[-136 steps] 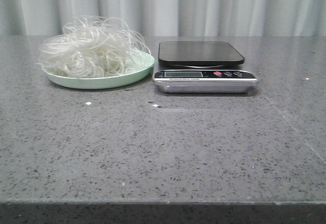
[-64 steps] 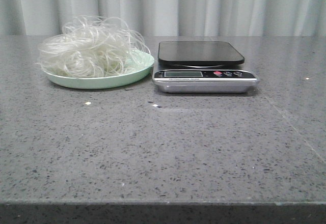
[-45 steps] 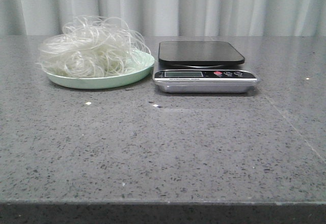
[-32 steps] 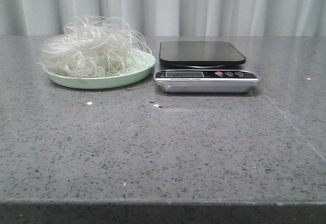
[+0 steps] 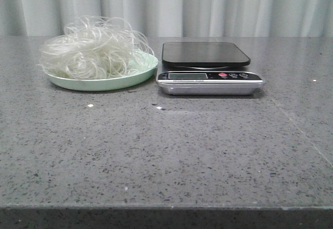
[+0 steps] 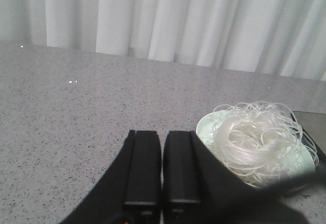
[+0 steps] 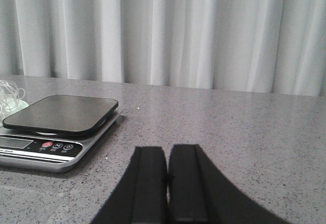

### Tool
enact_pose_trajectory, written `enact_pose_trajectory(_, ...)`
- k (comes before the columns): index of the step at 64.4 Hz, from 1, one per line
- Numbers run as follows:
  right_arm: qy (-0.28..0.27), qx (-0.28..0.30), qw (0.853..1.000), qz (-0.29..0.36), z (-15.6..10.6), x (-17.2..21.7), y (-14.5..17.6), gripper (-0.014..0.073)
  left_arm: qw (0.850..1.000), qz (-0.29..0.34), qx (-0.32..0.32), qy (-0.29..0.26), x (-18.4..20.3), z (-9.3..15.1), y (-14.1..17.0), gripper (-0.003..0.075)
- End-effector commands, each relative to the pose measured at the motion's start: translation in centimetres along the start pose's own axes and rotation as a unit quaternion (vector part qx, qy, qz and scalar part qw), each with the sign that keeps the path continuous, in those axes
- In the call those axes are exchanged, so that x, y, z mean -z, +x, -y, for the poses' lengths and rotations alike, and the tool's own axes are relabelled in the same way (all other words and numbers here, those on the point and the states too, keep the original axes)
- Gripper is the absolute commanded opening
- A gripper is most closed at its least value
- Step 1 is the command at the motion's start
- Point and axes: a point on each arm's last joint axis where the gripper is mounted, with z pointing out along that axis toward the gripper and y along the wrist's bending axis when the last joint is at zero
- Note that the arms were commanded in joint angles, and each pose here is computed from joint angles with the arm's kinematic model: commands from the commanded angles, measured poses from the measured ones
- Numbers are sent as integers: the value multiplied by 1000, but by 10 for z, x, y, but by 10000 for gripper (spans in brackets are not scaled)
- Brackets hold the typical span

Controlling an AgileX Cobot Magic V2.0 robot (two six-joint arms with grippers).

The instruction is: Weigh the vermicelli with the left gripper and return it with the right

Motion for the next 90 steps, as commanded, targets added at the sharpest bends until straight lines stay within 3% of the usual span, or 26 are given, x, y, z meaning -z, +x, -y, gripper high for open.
enact_pose_trajectory(1, 2, 2, 999, 54, 0, 2, -12, 180, 999, 37, 7, 8, -3, 3, -16, 165)
enact_pose_trajectory(5, 2, 2, 999, 54, 0, 2, -12, 180, 999, 37, 7, 7, -5, 3, -19, 225)
enact_pose_trajectory(6, 2, 2, 999, 54, 0, 2, -12, 180, 999, 39, 7, 8, -6, 3, -22, 277)
enact_pose_trajectory(11, 2, 2, 999, 54, 0, 2, -12, 180, 999, 42, 6, 8, -8, 4, -27, 377)
enact_pose_trajectory(12, 2, 2, 999, 54, 0, 2, -12, 180, 999, 43, 6, 8, -9, 5, -31, 440)
enact_pose_trajectory(21, 2, 2, 999, 54, 0, 2, -12, 180, 1000, 27, -10, 6, -21, 7, -46, 589)
enact_pose_trajectory(35, 2, 2, 999, 54, 0, 2, -12, 180, 994, -58, -64, 66, -60, 30, -72, 587)
enact_pose_trajectory(51, 2, 2, 999, 54, 0, 2, -12, 180, 967, -156, -139, 147, -133, 85, -82, 587)
enact_pose_trajectory(64, 2, 2, 999, 54, 0, 2, -12, 180, 950, -223, -157, 151, -194, 111, -84, 587)
enact_pose_trajectory(71, 2, 2, 999, 54, 0, 2, -12, 180, 932, -276, -178, 156, -221, 121, -76, 587)
enact_pose_trajectory(79, 2, 2, 999, 54, 0, 2, -12, 180, 913, -320, -192, 164, -242, 134, -67, 587)
enact_pose_trajectory(90, 2, 2, 999, 54, 0, 2, -12, 180, 900, -355, -197, 163, -262, 139, -54, 587)
